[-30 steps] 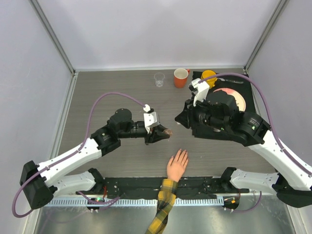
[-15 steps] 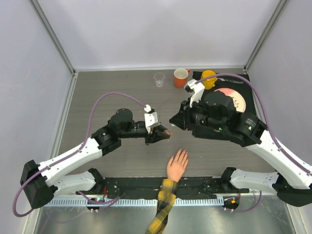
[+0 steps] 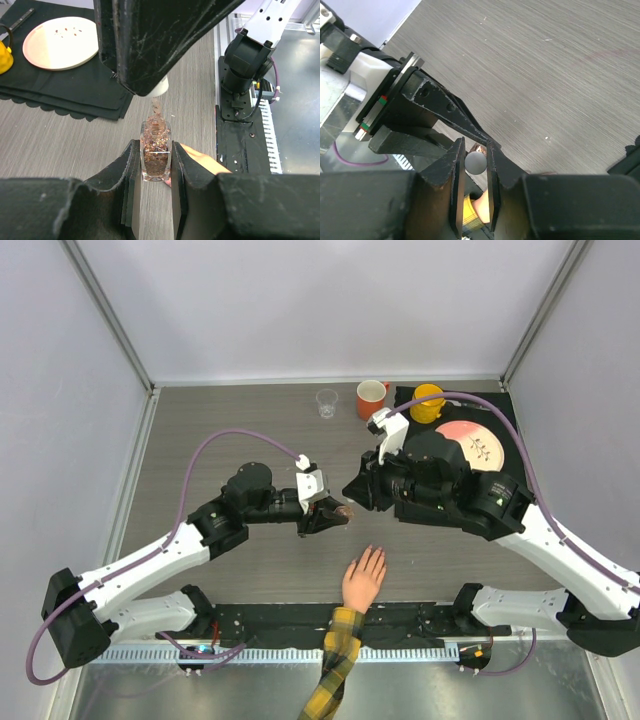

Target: Paint the nails

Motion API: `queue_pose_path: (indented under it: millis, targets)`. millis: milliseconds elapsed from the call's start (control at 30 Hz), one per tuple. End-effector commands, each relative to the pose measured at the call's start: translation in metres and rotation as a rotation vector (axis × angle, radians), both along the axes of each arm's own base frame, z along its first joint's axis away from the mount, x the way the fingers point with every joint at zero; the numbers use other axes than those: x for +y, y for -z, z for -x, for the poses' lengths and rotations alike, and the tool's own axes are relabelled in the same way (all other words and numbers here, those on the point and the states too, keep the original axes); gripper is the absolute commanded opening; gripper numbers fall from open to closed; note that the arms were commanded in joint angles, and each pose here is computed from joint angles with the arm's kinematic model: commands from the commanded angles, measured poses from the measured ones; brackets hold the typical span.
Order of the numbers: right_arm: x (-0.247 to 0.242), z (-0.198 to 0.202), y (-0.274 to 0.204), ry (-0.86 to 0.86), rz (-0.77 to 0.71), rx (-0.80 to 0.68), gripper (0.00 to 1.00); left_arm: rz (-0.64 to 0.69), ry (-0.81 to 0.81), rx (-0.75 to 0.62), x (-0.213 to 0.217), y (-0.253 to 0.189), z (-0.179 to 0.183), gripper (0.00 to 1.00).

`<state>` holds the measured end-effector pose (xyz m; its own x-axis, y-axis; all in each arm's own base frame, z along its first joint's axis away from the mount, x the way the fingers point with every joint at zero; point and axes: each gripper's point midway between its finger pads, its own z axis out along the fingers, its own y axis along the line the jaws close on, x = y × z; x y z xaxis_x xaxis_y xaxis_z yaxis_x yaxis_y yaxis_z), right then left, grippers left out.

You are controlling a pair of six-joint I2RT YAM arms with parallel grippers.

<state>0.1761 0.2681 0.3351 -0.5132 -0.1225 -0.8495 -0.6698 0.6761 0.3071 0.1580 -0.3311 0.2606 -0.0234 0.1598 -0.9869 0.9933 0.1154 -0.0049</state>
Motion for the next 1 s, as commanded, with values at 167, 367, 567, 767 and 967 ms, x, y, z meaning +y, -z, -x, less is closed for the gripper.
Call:
queue_pose_path:
  millis: [167, 367, 567, 767, 967]
  targets:
    - [-0.006, -0.007, -0.01, 0.055, 0.001, -0.049, 0.01, 0.05, -0.005, -0.05, -0.001, -0.022, -0.001, 0.0]
    - [-0.003, -0.007, -0.006, 0.048, 0.01, -0.043, 0.01, 0.054, -0.008, -0.051, 0.0, -0.024, -0.001, 0.0]
    - [-0.002, -0.006, -0.002, 0.042, 0.017, -0.038, 0.01, 0.054, -0.009, -0.051, 0.0, -0.024, -0.001, 0.0]
    - [-0.002, -0.005, 0.002, 0.043, 0.027, -0.033, 0.01, 0.057, -0.009, -0.058, 0.001, -0.025, -0.001, 0.0]
    - [-0.004, -0.006, 0.006, 0.053, 0.037, -0.032, 0.01, 0.057, -0.009, -0.056, 0.001, -0.025, -0.001, 0.0]
